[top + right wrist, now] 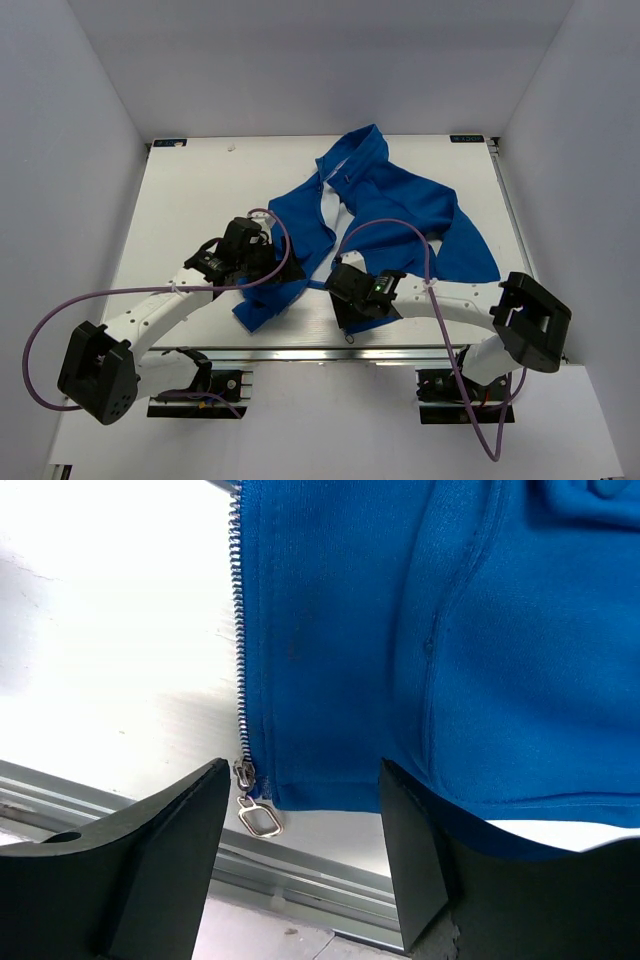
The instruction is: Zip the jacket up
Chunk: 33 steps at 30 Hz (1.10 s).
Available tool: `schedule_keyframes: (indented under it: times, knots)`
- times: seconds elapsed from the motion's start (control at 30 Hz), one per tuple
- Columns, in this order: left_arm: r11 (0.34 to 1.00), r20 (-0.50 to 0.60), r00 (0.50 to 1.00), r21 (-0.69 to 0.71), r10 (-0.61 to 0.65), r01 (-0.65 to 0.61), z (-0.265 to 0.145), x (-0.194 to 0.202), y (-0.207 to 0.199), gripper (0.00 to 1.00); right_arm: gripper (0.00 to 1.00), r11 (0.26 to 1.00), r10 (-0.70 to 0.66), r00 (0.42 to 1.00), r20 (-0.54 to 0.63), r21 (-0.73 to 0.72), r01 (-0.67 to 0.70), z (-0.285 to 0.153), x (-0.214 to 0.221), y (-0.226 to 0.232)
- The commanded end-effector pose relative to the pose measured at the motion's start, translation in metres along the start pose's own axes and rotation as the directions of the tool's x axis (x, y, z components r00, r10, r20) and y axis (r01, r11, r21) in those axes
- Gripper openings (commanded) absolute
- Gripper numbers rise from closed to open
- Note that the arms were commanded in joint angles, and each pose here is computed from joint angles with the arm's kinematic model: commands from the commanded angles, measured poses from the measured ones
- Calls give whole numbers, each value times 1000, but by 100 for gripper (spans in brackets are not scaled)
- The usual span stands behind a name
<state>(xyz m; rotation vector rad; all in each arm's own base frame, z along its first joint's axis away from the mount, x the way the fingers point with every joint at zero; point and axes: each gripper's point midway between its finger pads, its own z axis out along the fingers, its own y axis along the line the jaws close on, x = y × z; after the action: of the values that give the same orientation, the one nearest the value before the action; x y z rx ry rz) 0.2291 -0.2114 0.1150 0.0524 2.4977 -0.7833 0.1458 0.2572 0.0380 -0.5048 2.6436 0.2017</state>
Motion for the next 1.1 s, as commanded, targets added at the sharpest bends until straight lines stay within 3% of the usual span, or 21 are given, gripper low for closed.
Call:
schedule_keyframes:
  times: [0.0, 0.53, 0.67, 0.7, 0.73, 0.77, 0.83, 1.07]
  knots:
    - [1000, 36, 999, 20, 5, -6, -8, -8, -6, 98, 67, 1000, 6, 1000, -10, -2, -6, 3, 5, -3]
    - [1000, 51, 999, -23, 3, -2, -11, -13, -1, 98, 63, 995, -56, 979, -195, 75, 72, 39, 41, -25]
    - [999, 59, 998, -51, 3, 0, -15, -15, 2, 98, 53, 991, -67, 969, -240, 93, 92, 47, 56, -33]
    - [999, 61, 998, -54, 9, -6, -16, -16, 2, 98, 46, 992, -70, 967, -245, 89, 94, 47, 58, -33]
    - [998, 62, 998, -64, 10, -7, -17, -17, 3, 98, 39, 992, -74, 967, -244, 81, 96, 48, 58, -32]
    - [997, 68, 998, -80, 17, -11, -19, -19, 5, 98, 16, 992, -75, 968, -241, 78, 96, 48, 57, -31]
    - [995, 62, 998, -99, 24, -17, -20, -19, 8, 98, 0, 993, -77, 972, -223, 69, 95, 46, 52, -30]
    - [982, -87, 996, -182, 29, -44, -26, 2, 21, 98, 0, 997, -10, 997, -82, -82, 4, 22, 8, -18]
